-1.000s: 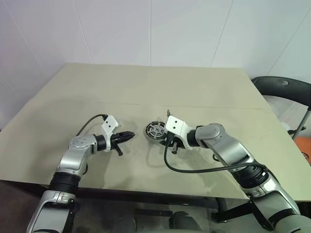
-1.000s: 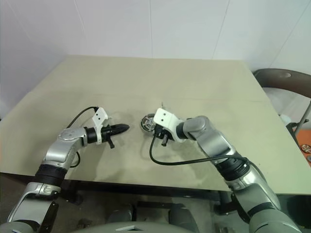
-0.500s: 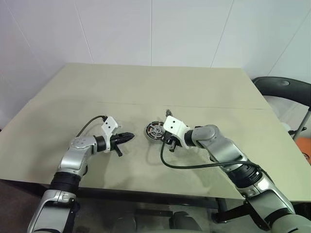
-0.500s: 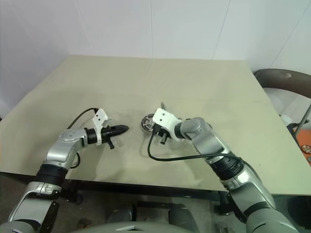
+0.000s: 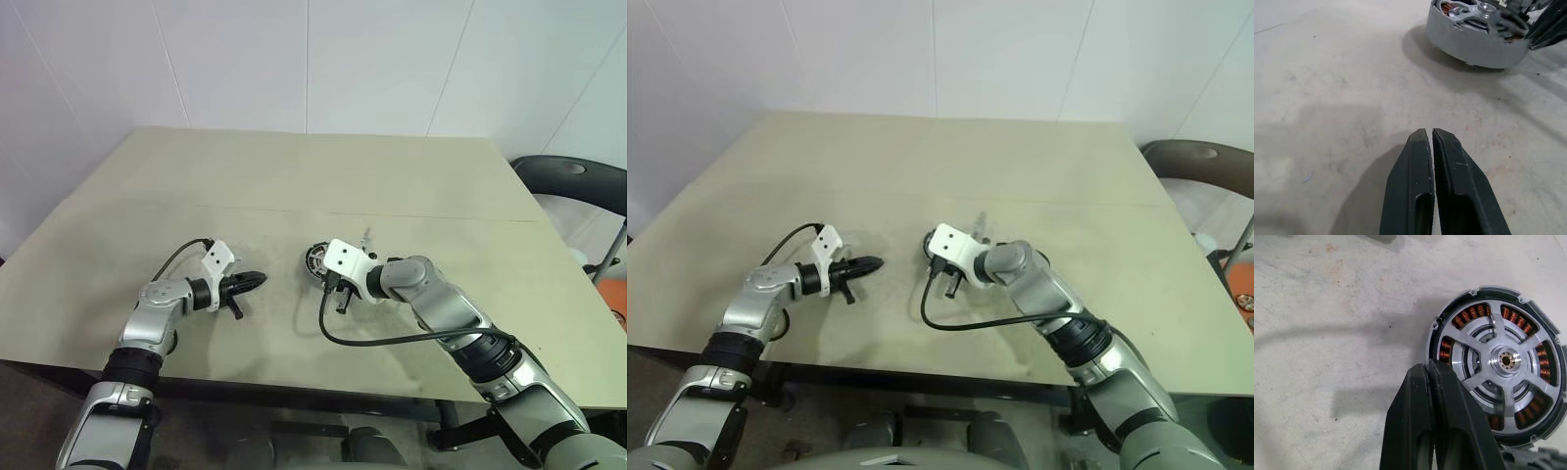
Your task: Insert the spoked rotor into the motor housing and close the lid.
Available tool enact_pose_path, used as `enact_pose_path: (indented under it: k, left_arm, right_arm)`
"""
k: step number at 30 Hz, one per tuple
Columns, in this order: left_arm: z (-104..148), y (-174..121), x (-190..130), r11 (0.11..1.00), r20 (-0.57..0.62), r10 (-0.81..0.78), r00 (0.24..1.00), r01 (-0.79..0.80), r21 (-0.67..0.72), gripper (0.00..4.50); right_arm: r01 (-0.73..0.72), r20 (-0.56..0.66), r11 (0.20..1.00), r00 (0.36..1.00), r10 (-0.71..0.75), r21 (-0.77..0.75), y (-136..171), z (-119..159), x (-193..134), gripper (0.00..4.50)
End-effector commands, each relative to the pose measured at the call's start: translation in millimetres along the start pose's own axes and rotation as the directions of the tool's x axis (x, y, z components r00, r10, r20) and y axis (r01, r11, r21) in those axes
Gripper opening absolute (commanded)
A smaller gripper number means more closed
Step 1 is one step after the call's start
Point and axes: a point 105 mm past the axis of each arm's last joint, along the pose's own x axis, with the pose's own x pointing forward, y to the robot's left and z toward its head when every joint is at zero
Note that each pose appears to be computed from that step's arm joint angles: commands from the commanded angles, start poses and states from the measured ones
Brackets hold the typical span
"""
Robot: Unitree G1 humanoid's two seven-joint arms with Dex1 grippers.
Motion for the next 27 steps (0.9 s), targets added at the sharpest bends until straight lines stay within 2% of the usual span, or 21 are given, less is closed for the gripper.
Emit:
enact_pose_path:
  k: [1, 4, 10, 16, 20, 22, 25, 27]
  left_arm:
    - [14, 5, 0, 0.999, 0.027, 0.01, 1.0, -0.011, 0.051, 0.22]
    - [14, 6, 1, 0.999, 0.027, 0.01, 1.0, -0.012, 0.053, 0.22]
    - [13, 5, 2, 0.998, 0.026, 0.005, 1.0, -0.007, 0.057, 0.22]
    - [14, 4, 4, 0.998, 0.03, -0.005, 1.0, 0.003, 0.059, 0.22]
    - [19, -13, 6, 0.994, 0.051, -0.104, 0.993, 0.102, 0.032, 0.22]
    - [21, -18, 5, 0.99, 0.06, -0.137, 0.989, 0.135, 0.026, 0.22]
    - [26, -22, 4, 0.988, 0.066, -0.155, 0.986, 0.153, 0.035, 0.22]
    - [29, -23, 3, 0.987, 0.066, -0.16, 0.985, 0.158, 0.04, 0.22]
  right_arm:
    - [0.016, 0.038, 1.0, 0.999, -0.016, -0.013, -8, 12, -8, 0.02]
    - [0.007, 0.057, 1.0, 0.998, -0.006, -0.012, -9, 15, -12, 0.02]
    - [-0.113, 0.129, 0.993, 0.985, 0.118, -0.042, 4, 30, -29, 0.02]
    - [-0.184, 0.07, 0.973, 0.978, 0.195, -0.136, 15, 24, -43, 0.02]
    - [-0.218, -0.053, 0.961, 0.976, 0.212, -0.17, 22, -4, -38, 0.02]
    - [-0.212, -0.058, 0.963, 0.977, 0.205, -0.165, 23, -8, -35, 0.02]
    - [-0.194, -0.008, 0.971, 0.981, 0.194, -0.138, 22, 0, -32, 0.69]
    - [-0.193, 0.016, 0.973, 0.98, 0.197, -0.126, 22, 4, -31, 1.36]
